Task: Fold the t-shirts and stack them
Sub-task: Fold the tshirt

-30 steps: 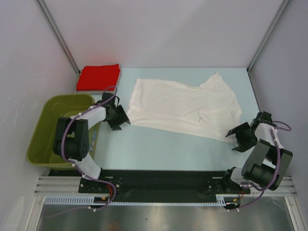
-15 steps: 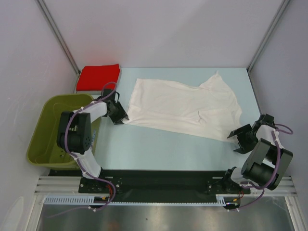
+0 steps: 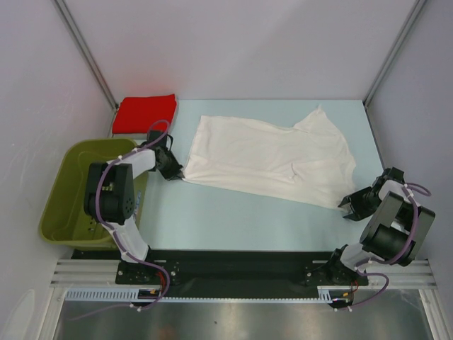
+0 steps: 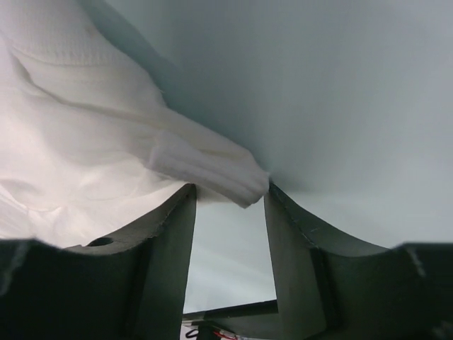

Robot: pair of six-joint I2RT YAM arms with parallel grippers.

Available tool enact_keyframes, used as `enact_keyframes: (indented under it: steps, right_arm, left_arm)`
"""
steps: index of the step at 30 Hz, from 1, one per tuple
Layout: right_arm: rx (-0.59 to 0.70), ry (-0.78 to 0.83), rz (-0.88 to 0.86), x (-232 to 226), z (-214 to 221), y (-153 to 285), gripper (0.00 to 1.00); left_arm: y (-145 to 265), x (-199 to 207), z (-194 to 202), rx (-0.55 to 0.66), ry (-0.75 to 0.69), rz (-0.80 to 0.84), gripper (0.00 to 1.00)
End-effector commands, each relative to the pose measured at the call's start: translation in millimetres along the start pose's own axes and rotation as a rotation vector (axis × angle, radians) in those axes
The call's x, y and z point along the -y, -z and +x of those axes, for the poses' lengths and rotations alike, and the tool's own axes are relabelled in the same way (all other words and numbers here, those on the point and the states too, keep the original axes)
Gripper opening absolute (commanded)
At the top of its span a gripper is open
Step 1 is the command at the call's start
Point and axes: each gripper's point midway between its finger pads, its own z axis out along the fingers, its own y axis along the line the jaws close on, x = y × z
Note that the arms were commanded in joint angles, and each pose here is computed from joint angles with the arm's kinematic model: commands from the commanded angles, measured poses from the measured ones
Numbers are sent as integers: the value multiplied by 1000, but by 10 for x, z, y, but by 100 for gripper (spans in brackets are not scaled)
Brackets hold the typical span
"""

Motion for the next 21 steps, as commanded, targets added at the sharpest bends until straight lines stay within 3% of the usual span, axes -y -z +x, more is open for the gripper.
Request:
enact_keyframes:
  steps: [1, 4, 7, 8, 10, 21]
  right_arm:
    - [55, 12, 15, -13, -167, -5, 48]
    - [72, 36, 55, 70, -188, -3, 41]
    - [86, 68, 108, 169, -223, 12, 22]
    - [89, 84, 131, 206, -227, 27, 9]
    - [112, 101, 192, 279, -256, 92, 0]
    - [240, 11, 415, 534, -302, 452, 0]
  left_arm:
    - [22, -118, 74, -7, -35, -20, 0]
    - [54, -162, 126, -10, -39, -23, 0]
    - [106, -191, 169, -6, -44, -22, 0]
    - [148, -184, 168, 3, -47, -15, 0]
    - [177, -224, 213, 3, -56, -19, 0]
    - [445, -488, 540, 17, -36, -44, 0]
